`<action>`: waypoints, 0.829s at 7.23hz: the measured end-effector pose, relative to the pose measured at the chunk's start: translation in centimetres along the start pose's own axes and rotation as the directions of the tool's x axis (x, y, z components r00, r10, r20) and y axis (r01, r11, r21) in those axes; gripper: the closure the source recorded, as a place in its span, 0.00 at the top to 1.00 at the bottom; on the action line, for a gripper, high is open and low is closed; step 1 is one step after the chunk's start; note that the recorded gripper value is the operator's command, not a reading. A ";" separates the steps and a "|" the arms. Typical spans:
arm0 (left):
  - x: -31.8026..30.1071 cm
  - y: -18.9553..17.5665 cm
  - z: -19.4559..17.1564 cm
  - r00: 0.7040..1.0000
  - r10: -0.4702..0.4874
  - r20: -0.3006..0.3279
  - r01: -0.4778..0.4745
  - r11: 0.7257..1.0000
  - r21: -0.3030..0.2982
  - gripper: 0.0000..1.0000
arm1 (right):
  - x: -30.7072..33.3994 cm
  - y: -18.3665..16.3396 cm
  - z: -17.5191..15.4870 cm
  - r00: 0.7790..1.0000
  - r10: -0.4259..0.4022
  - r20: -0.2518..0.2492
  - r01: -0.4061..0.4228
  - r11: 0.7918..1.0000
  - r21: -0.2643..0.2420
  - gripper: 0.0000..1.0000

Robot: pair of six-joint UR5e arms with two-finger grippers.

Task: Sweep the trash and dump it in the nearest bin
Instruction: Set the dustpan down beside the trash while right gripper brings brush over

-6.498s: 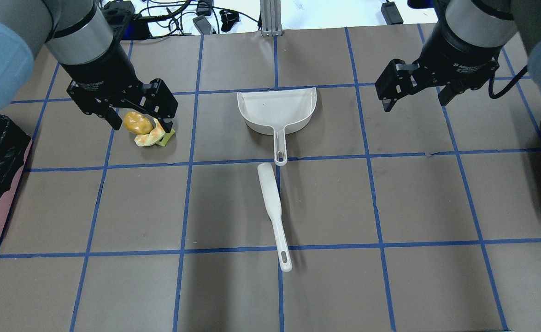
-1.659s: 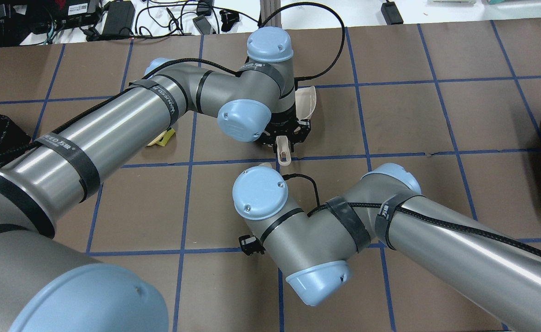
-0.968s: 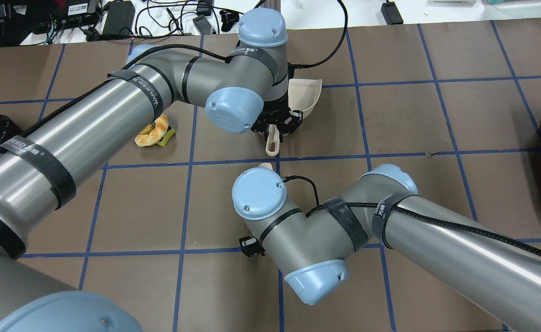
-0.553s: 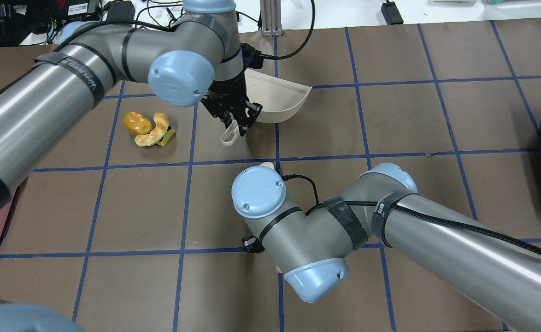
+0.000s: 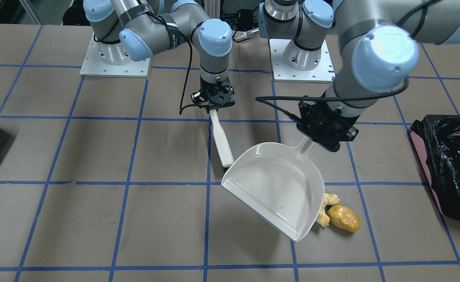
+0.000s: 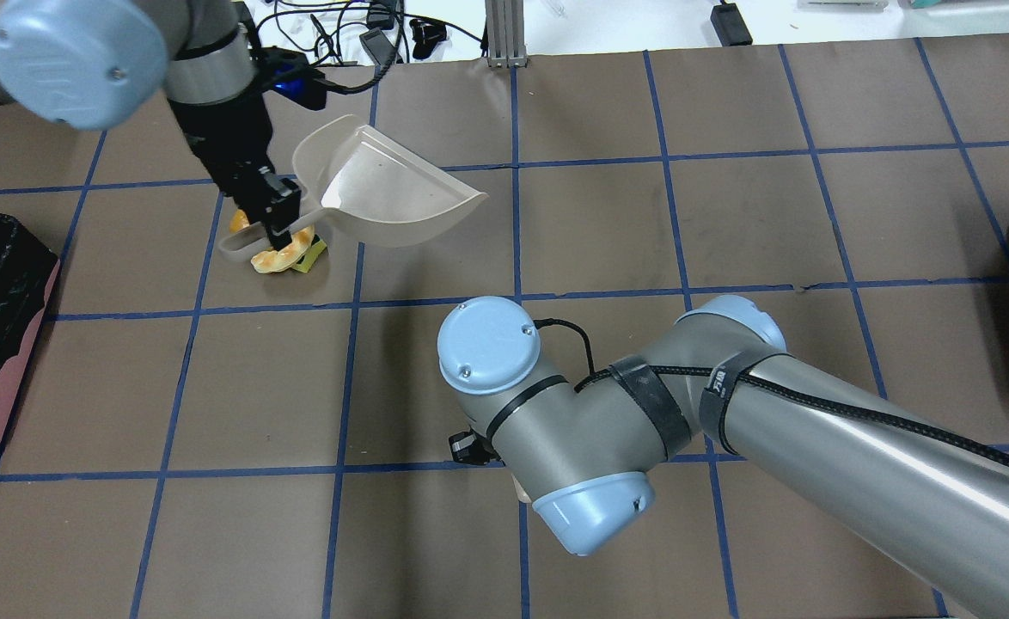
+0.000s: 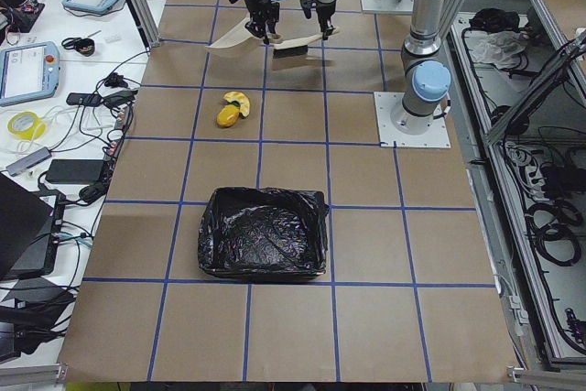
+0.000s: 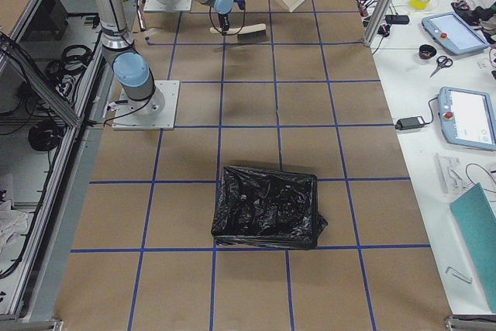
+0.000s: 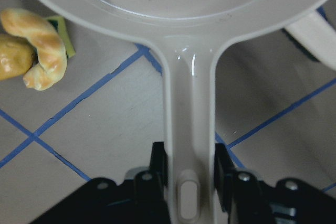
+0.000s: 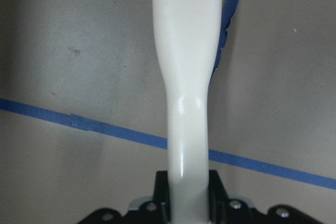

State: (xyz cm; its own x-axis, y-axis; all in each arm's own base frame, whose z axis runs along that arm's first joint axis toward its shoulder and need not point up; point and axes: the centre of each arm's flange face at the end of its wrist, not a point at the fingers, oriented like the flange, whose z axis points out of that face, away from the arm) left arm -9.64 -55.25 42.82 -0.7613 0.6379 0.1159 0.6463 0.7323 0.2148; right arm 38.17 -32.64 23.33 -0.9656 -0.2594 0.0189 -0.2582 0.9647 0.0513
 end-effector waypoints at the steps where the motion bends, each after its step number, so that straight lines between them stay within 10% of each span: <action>1: -3.2 4.0 -0.9 0.998 0.066 -0.011 -0.066 0.998 -0.009 0.00 | 0.2 -0.4 -0.7 1.000 0.014 0.002 -0.014 1.000 0.014 0.00; 3: -10.7 12.3 -1.0 0.972 0.235 -0.027 -0.235 0.972 -0.022 0.00 | 1.3 -1.3 -2.8 0.998 0.055 0.016 -0.055 0.998 0.041 0.00; 6: -20.4 19.3 1.2 0.845 0.532 0.053 -0.531 0.846 -0.036 0.00 | 3.5 -4.8 -7.5 0.993 0.118 0.028 -0.120 0.992 0.049 0.00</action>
State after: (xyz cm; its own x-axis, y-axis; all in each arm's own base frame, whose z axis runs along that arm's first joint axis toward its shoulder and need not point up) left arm 18.44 -53.89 43.38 -0.2963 0.9414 0.1608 0.9496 0.2724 0.1552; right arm 36.23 -38.55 30.60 -0.9898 -0.1421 -0.0034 -0.1421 0.9899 0.0001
